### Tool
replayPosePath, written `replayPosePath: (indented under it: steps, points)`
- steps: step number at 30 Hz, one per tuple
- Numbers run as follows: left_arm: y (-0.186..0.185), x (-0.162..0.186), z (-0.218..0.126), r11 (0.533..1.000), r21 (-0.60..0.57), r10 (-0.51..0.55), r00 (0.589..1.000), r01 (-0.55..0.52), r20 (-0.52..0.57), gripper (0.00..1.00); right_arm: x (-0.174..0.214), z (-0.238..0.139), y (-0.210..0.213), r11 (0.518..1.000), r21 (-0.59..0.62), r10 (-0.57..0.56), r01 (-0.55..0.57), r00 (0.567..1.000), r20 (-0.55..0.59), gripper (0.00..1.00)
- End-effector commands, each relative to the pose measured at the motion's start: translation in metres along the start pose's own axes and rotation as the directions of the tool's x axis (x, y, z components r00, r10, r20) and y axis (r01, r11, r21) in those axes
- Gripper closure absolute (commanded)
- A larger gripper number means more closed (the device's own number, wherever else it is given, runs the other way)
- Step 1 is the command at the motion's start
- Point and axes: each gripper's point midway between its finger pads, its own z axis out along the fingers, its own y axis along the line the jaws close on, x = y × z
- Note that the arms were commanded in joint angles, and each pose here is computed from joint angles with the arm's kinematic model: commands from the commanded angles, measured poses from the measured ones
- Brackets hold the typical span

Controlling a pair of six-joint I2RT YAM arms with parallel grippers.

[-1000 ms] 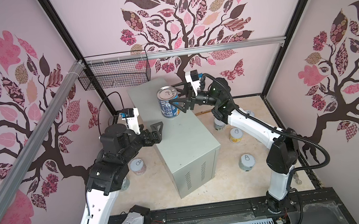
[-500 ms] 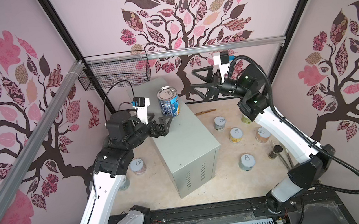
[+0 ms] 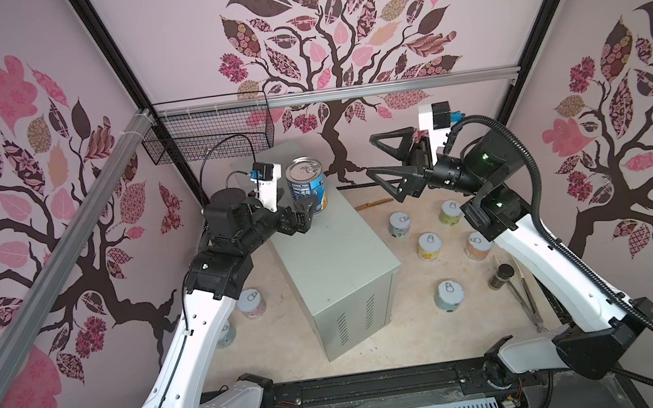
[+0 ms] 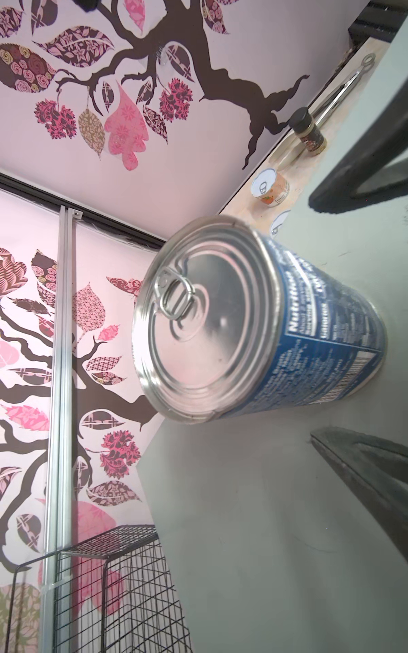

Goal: Place and organize the canned foods onto the counter
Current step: 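Close the left gripper around the blue Progresso can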

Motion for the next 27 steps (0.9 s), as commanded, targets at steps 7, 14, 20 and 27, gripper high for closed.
replayPosePath:
  steps: [7,14,20,27]
  points:
    - [0.007,-0.003,0.025,0.999,0.000,0.050,0.998,-0.050,0.041,0.02,-0.001,-0.002,0.010,0.997,-0.039,-0.060,0.060,0.998,-0.004,0.00]
    - [0.010,-0.005,0.036,0.998,0.001,0.059,0.997,-0.059,0.056,0.02,-0.001,0.001,0.009,0.996,-0.056,-0.062,0.062,0.998,-0.001,0.00]
    - [0.012,-0.006,0.047,0.998,0.010,0.060,0.996,-0.061,0.064,0.02,-0.001,0.000,0.012,0.995,-0.066,-0.073,0.073,0.997,0.006,0.00]
    - [0.020,-0.001,0.059,0.999,0.011,0.047,0.996,-0.048,0.074,0.02,0.006,0.001,0.009,0.995,-0.064,-0.078,0.077,0.997,-0.008,0.00]
